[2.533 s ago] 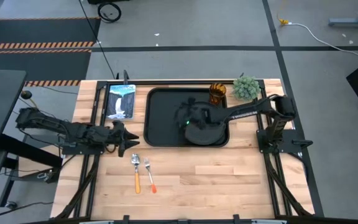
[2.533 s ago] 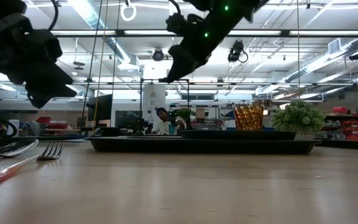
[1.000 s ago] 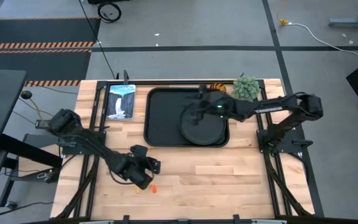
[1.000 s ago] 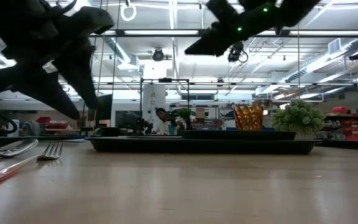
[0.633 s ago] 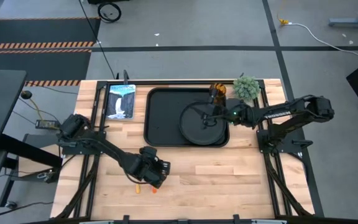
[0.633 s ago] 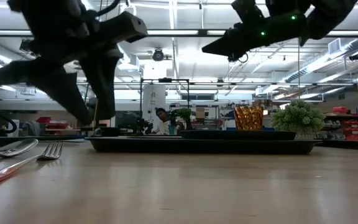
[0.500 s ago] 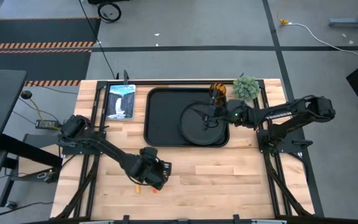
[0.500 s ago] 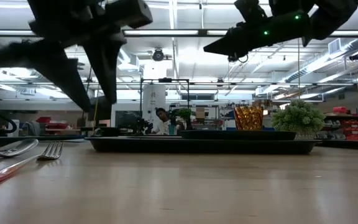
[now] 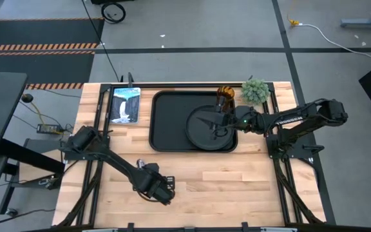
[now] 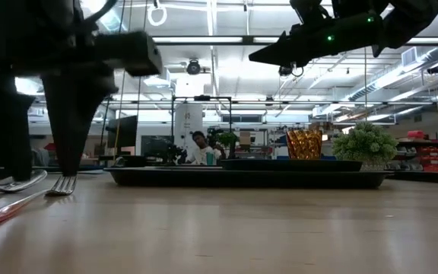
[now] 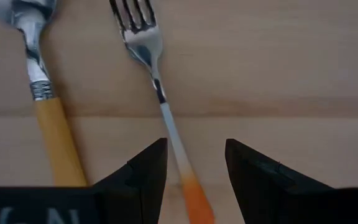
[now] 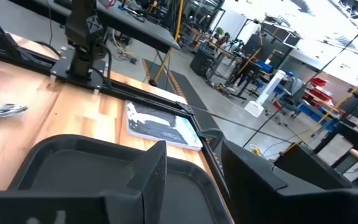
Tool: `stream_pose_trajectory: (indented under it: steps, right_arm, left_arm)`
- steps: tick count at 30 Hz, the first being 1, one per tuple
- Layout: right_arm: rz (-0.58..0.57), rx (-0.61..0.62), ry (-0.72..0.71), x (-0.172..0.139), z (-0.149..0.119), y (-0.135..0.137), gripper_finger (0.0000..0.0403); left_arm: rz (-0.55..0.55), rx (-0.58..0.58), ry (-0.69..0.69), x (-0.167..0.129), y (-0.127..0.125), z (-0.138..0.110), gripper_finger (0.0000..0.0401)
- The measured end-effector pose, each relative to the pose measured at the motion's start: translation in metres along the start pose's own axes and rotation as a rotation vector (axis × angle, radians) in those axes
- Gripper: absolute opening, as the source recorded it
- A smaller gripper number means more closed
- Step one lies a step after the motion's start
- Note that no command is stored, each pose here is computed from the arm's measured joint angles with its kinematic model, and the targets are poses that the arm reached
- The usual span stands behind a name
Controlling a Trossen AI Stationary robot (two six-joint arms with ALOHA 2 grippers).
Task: Pick and place plate/cup/fork/spoon on tray
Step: Put the orange fork on the black serving tray to the left of the black plate
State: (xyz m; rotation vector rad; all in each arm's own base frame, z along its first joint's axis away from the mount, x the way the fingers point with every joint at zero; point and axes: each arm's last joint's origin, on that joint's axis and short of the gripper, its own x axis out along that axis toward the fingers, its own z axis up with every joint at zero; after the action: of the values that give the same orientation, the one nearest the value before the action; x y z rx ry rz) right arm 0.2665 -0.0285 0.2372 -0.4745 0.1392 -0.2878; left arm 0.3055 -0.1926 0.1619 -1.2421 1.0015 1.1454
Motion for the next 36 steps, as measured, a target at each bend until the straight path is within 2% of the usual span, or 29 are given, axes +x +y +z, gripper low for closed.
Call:
stream_pose_trajectory:
  steps: [7, 12, 16, 22, 24, 36]
  right_arm:
    - [0.012, 0.000, -0.006, 0.000, 0.000, 0.000, 0.0160]
    - [0.014, 0.000, -0.008, 0.000, 0.000, 0.000, 0.0160]
    - [0.015, 0.000, -0.010, 0.000, 0.000, 0.000, 0.0160]
    - [0.015, 0.000, -0.009, 0.000, 0.000, 0.001, 0.0160]
    - [0.015, 0.000, -0.009, 0.000, 0.000, 0.001, 0.0160]
    - [0.016, 0.000, -0.008, 0.000, 0.000, 0.001, 0.0160]
  left_arm:
    - [0.084, -0.018, 0.024, 0.018, 0.001, -0.002, 0.0171]
    - [0.089, 0.001, 0.038, 0.020, 0.000, -0.004, 0.0157]
    - [0.088, 0.039, 0.042, 0.020, 0.001, -0.004, 0.0113]
    - [0.084, 0.076, 0.045, 0.020, 0.001, -0.006, 0.0026]
    - [0.083, 0.082, 0.042, 0.020, 0.003, -0.008, 0.0012]
    - [0.072, 0.116, 0.051, 0.012, 0.006, -0.009, 0.0017]
